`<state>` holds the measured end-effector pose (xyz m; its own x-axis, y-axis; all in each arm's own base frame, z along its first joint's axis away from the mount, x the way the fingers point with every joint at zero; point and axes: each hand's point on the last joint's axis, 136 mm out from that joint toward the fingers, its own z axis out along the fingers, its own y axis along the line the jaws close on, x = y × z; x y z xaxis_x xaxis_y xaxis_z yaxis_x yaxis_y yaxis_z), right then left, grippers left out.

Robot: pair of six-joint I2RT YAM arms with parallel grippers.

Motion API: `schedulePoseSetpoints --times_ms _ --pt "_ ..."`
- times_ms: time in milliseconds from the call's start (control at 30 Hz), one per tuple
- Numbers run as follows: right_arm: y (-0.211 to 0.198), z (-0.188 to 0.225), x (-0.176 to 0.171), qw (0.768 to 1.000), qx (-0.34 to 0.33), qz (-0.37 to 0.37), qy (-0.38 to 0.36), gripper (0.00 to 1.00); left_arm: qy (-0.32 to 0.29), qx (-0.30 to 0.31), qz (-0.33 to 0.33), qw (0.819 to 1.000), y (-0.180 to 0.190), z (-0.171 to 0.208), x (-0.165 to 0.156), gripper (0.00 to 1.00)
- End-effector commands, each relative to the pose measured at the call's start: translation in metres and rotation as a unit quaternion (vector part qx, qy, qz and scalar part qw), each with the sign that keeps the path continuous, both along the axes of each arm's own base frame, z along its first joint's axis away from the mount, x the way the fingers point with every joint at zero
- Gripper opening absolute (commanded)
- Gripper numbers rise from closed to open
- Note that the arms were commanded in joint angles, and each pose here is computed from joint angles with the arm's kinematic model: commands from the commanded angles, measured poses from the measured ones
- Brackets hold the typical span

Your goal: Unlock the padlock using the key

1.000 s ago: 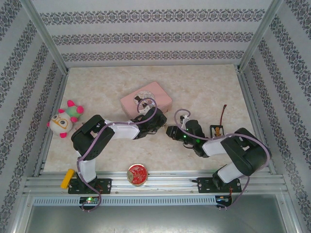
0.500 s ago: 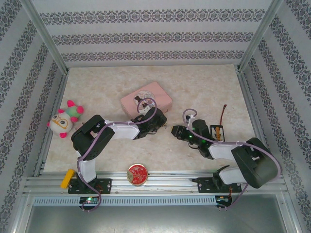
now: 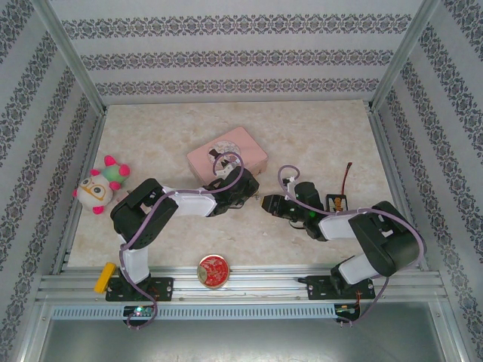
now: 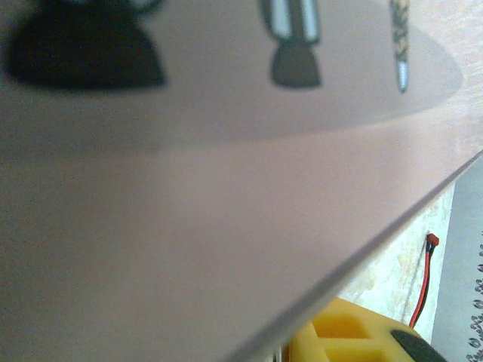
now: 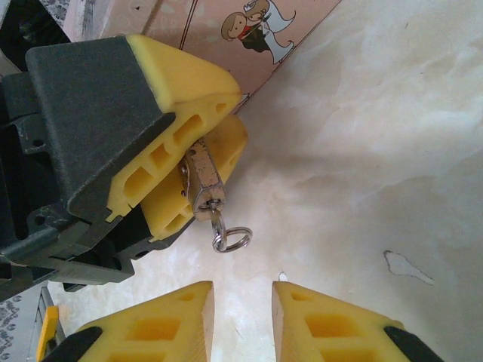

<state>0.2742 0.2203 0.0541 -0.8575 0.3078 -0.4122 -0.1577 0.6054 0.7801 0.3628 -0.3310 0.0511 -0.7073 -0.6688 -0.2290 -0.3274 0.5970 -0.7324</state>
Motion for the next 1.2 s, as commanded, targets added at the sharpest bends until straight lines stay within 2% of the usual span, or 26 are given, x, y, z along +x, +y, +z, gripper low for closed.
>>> schedulePoseSetpoints --times_ms 0,33,100,433,767,867,1067,1100,1167 --pt "0.004 0.009 0.007 1.0 0.011 0.008 -0.017 0.26 0.07 -0.08 -0.021 0.994 -0.023 -0.012 -0.023 0.1" --pt "0.009 0.022 0.017 0.999 0.021 0.009 -0.039 0.26 0.07 -0.08 -0.022 0.994 -0.023 -0.012 -0.023 0.1" --pt "0.011 0.024 0.019 0.999 0.023 0.009 -0.041 0.26 0.07 -0.08 -0.023 0.994 -0.023 -0.012 -0.023 0.1" --pt "0.014 0.024 0.024 0.999 0.027 0.012 -0.04 0.27 0.071 -0.079 -0.023 0.994 -0.022 -0.013 -0.023 0.1" --pt "0.014 0.018 0.023 0.999 0.03 0.009 -0.029 0.22 0.067 -0.082 -0.02 0.994 -0.022 -0.011 -0.023 0.1" --pt "0.014 0.015 0.023 0.999 0.031 0.007 -0.026 0.2 0.066 -0.083 -0.021 0.994 -0.023 -0.01 -0.022 0.1" --pt "0.017 0.013 0.026 0.999 0.043 0.003 -0.02 0.09 0.063 -0.083 -0.025 0.994 -0.024 -0.009 -0.022 0.1" --pt "0.017 0.013 0.027 0.999 0.047 0.001 -0.019 0.07 0.062 -0.081 -0.026 0.994 -0.024 -0.009 -0.022 0.11" --pt "0.018 0.014 0.029 0.998 0.056 -0.002 -0.018 0.03 0.057 -0.083 -0.028 0.995 -0.024 -0.008 -0.022 0.2"
